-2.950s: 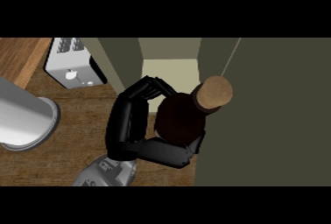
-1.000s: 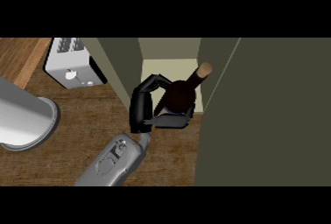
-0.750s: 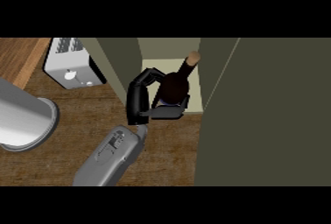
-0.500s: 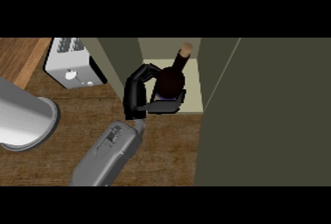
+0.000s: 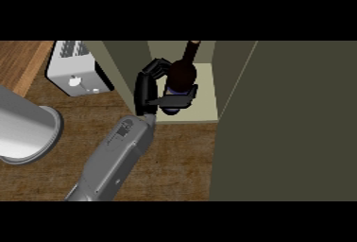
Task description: Pick up the wine, place it into the cabinet and close the cabinet
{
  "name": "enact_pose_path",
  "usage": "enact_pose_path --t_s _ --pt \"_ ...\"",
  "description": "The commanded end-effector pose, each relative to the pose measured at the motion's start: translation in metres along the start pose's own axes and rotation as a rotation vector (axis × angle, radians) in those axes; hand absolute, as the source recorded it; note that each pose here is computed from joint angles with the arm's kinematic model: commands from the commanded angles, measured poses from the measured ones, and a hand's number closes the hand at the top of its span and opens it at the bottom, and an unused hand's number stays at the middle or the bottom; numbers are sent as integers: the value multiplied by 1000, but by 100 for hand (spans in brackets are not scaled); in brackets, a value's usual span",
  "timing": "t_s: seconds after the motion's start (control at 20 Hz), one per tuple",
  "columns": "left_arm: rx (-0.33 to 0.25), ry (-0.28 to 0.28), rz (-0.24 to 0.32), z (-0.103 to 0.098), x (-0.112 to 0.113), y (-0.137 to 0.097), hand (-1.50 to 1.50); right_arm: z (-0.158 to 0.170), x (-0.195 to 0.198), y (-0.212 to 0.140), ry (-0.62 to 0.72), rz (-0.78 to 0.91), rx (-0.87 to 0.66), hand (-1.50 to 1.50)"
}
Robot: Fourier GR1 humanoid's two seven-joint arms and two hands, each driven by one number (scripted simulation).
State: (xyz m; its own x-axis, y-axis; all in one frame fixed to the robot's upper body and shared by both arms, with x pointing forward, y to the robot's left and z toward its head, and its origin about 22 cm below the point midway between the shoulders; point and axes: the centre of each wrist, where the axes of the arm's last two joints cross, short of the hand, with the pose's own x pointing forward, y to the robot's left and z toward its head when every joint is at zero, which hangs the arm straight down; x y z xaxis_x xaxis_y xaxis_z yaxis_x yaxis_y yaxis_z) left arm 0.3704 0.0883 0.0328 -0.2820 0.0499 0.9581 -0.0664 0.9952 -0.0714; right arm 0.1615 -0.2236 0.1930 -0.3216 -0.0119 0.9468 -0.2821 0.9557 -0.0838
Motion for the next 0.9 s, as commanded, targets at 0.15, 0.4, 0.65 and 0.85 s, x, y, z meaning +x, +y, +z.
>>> enact_pose_path --t_s 0.15,0.4,0.65,0.85 --pt "12 42 -41 -30 1 9 150 22 23 0 -55 -34 7 -150" --pt "29 -9 -88 -47 3 5 150 22 21 4 -30 -24 26 -150" --pt "63 -80 -120 -38 -8 -2 150 18 19 7 -51 -35 51 -150" --pt "99 -102 -115 -48 -9 2 150 12 4 -6 -47 -26 49 -150"
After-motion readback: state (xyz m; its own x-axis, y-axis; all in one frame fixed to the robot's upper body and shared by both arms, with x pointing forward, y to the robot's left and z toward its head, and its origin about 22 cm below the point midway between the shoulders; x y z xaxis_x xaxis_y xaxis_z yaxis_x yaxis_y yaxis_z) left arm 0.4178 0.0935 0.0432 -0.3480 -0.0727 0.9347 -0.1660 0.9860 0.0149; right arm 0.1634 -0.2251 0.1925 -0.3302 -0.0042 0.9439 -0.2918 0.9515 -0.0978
